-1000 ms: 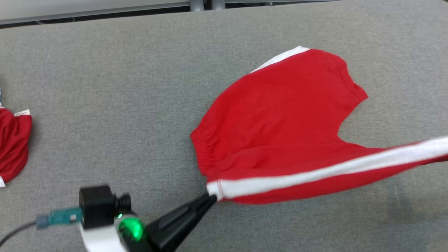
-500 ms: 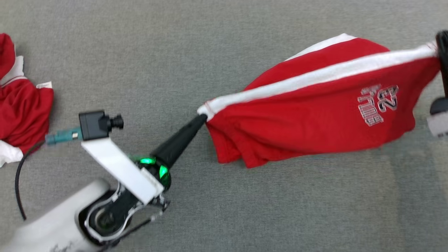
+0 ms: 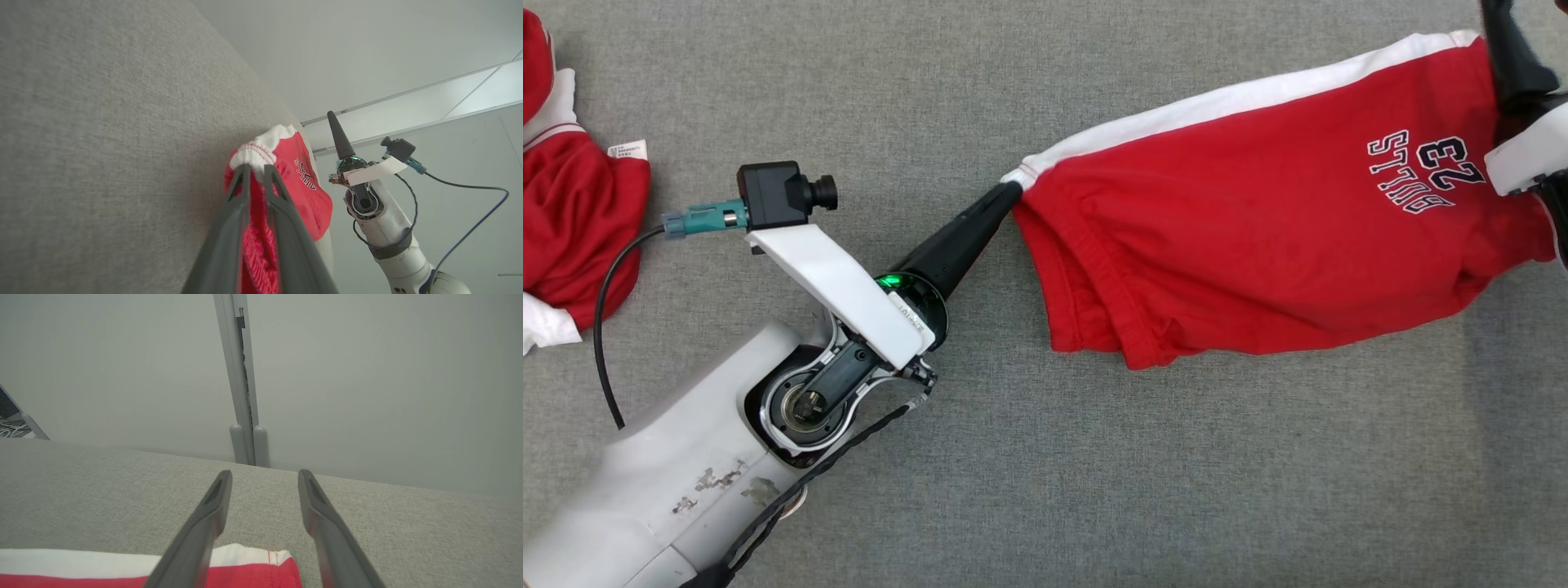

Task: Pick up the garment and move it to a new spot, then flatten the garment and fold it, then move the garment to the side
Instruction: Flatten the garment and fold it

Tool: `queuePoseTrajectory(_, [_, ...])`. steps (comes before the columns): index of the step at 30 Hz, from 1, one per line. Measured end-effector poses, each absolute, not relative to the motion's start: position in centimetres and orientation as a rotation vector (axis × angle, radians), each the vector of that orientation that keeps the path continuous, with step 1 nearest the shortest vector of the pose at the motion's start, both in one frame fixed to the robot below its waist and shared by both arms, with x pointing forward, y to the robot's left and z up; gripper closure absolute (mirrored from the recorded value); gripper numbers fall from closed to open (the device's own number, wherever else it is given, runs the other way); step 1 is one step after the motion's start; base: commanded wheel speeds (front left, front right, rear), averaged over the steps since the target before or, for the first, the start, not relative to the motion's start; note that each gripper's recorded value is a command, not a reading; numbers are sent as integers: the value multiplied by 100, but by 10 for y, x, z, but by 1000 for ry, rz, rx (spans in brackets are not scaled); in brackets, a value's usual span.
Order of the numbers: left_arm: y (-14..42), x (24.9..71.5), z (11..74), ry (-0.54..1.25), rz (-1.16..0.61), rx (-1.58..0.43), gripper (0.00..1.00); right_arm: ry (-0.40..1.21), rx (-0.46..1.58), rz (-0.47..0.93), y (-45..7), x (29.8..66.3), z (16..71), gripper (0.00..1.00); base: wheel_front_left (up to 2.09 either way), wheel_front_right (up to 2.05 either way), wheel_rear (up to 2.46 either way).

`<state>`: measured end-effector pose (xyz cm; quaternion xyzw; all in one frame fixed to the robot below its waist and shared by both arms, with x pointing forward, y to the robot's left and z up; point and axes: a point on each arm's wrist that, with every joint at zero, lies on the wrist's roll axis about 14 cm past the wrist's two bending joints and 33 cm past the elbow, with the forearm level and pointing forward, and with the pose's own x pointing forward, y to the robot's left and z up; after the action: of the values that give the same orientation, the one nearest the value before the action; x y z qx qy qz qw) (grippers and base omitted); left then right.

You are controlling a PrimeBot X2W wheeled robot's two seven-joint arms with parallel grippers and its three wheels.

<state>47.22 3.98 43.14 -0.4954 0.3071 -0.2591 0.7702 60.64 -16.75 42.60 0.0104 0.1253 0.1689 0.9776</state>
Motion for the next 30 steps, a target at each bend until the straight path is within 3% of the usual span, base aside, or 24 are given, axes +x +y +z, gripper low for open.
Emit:
queuePoseTrajectory(5, [50, 477, 435, 552, -535, -976, 0, 250, 81, 284, -190, 595, 427, 0, 0, 0, 0])
queuePoseTrajectory(10, [79, 474, 433, 376, -504, -614, 0, 332, 97, 215, -231, 560, 420, 0, 0, 0, 0])
queuePoseTrajectory(14, [100, 480, 460, 207, -347, -532, 0, 421, 175, 202, -240, 526, 411, 0, 0, 0, 0])
queuePoseTrajectory(18, [116, 456, 473, 106, -207, -461, 0, 486, 224, 201, -239, 506, 400, 0, 0, 0, 0])
queuePoseTrajectory(23, [122, 425, 474, 60, -94, -446, 0, 535, 275, 214, -225, 504, 388, 0, 0, 0, 0])
queuePoseTrajectory(30, [112, 399, 456, 104, -107, -422, 0, 603, 261, 217, -216, 519, 371, 0, 0, 0, 0])
